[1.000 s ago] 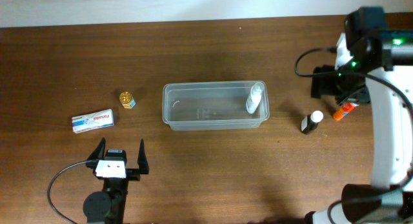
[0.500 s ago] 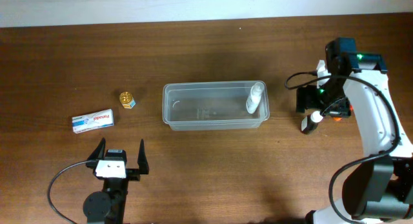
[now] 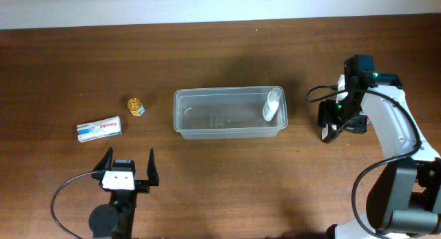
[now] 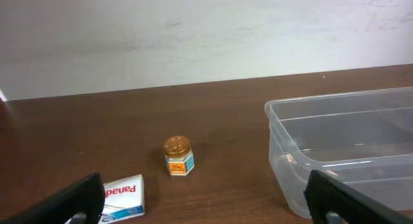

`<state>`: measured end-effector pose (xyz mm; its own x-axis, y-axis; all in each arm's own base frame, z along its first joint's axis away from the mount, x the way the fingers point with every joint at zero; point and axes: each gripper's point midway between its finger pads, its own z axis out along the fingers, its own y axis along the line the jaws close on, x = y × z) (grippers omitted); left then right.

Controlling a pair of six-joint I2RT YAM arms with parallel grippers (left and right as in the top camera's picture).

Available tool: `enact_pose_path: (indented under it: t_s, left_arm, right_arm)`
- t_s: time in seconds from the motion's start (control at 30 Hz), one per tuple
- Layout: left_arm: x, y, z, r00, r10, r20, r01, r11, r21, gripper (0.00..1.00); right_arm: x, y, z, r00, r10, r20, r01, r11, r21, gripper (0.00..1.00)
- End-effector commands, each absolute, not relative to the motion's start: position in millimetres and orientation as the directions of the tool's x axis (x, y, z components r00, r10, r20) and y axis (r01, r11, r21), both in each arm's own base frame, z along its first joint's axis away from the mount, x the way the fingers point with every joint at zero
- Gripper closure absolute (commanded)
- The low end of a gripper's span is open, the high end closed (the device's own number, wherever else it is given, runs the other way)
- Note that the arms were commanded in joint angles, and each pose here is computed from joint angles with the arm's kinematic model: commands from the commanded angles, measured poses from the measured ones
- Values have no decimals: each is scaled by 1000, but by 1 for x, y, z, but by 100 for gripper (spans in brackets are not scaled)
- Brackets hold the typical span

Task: Pack container
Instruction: 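Lower the right gripper onto the black white-capped bottle and grasp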

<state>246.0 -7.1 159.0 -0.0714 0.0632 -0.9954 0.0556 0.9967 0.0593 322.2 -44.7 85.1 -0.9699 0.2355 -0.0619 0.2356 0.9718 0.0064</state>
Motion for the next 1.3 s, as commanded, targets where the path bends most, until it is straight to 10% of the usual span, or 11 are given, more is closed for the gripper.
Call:
enact_pose_path:
  t_s: [0.0,1.27]
  left_arm:
    - [246,-5,158,-69,82,-994,48,996,79,1]
    - [246,-5,158,-69,82,-994,48,996,79,1]
  right_arm:
    - [318,-53,82,-963,264,-60,266,964,-27,28]
    - [326,-54,56,-959,277,-65,279,960,-29,68]
